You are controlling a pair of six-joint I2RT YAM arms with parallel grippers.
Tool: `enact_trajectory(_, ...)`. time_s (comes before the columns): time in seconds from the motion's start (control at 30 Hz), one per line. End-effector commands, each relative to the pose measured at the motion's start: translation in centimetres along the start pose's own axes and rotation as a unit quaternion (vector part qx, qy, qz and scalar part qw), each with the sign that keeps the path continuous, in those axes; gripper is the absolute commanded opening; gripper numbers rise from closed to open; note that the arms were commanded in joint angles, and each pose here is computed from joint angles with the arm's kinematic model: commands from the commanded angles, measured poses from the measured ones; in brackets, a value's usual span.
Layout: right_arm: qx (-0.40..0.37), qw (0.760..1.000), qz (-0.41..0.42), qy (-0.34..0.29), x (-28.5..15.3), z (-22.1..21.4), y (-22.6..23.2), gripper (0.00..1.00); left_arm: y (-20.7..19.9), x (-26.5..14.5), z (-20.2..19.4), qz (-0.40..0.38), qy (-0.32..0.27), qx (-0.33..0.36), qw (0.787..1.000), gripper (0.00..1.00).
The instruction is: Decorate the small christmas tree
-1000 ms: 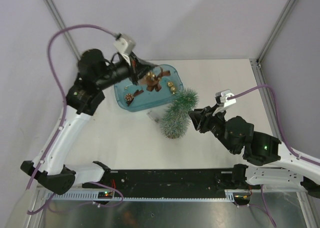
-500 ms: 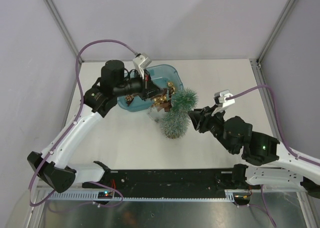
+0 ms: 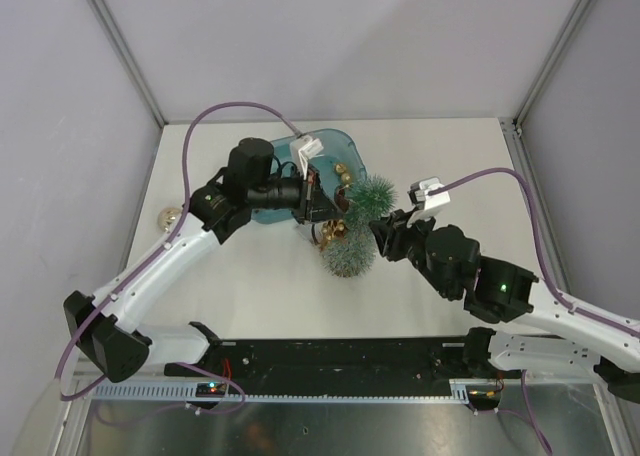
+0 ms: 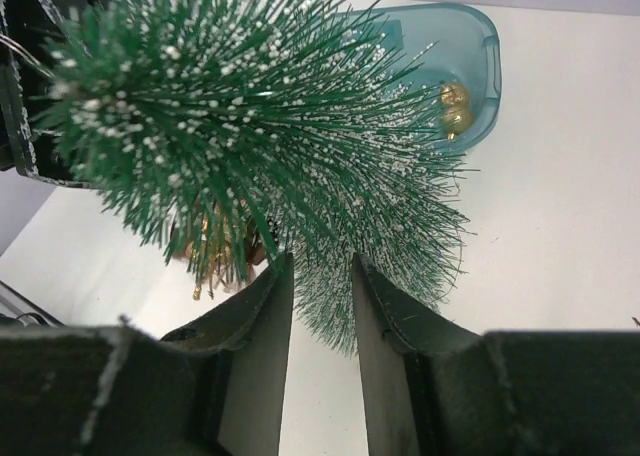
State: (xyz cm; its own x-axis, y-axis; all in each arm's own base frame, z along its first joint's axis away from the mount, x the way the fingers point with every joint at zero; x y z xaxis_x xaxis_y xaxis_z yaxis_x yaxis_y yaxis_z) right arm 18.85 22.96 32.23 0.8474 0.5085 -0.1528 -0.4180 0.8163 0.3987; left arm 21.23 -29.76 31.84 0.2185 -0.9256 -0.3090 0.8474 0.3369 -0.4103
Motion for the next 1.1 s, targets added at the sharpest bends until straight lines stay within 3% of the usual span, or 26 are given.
enact_trajectory(0.0, -0.004, 1.0, 0.001, -0.001, 0.5, 0.0, 0.1, 0.34, -0.4, -0.2, -0.8, -0.01, 0.001, 0.012, 1.0, 0.02)
enact_trajectory(0.17, -0.001, 1.0, 0.001, 0.002, 1.0, -0.6, -0.2, 0.34, -0.8, 0.3, -0.9, -0.021, 0.008, 0.005, 1.0, 0.03)
enact_trajectory(0.33, 0.006, 1.0, 0.005, 0.004, 1.1, -1.0, -0.3, 0.34, -3.6, 0.2, 0.3, -0.081, 0.008, 0.018, 0.996, 0.03)
enact_trajectory(0.43, 0.01, 1.0, 0.01, 0.009, 1.1, -1.5, -0.2, 0.34, -4.4, 0.6, -1.3, -0.102, 0.027, 0.019, 0.994, 0.04)
enact_trajectory(0.67, 0.019, 1.0, 0.022, 0.008, 0.9, -1.8, 0.2, 0.34, -0.8, 2.7, -5.7, -0.047, 0.07, 0.022, 0.996, 0.14)
enact_trajectory(0.93, 0.022, 0.999, 0.029, 0.013, 0.7, -2.4, 0.5, 0.34, 0.5, 2.9, -5.4, -0.017, 0.064, 0.054, 0.996, 0.3)
enact_trajectory(1.07, 0.022, 0.999, 0.031, 0.019, 0.0, -2.9, 0.7, 0.39, 1.0, 3.0, -5.7, -0.008, 0.068, 0.061, 0.996, 0.32)
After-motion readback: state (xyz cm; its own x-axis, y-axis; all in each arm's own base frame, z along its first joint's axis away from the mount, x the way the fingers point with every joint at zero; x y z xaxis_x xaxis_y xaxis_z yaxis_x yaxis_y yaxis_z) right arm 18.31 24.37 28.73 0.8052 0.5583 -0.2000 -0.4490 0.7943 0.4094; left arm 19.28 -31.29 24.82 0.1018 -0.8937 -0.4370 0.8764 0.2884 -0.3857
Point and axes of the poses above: each gripper's point midway between its finger pads, its own x axis out along the fingers, its own y axis along the line the jaws close on, z = x × y, the point moved 1 cm from there along -x, back along the fingers, and after that the axes turned 8 degrees about x, right-handed, at the moved point
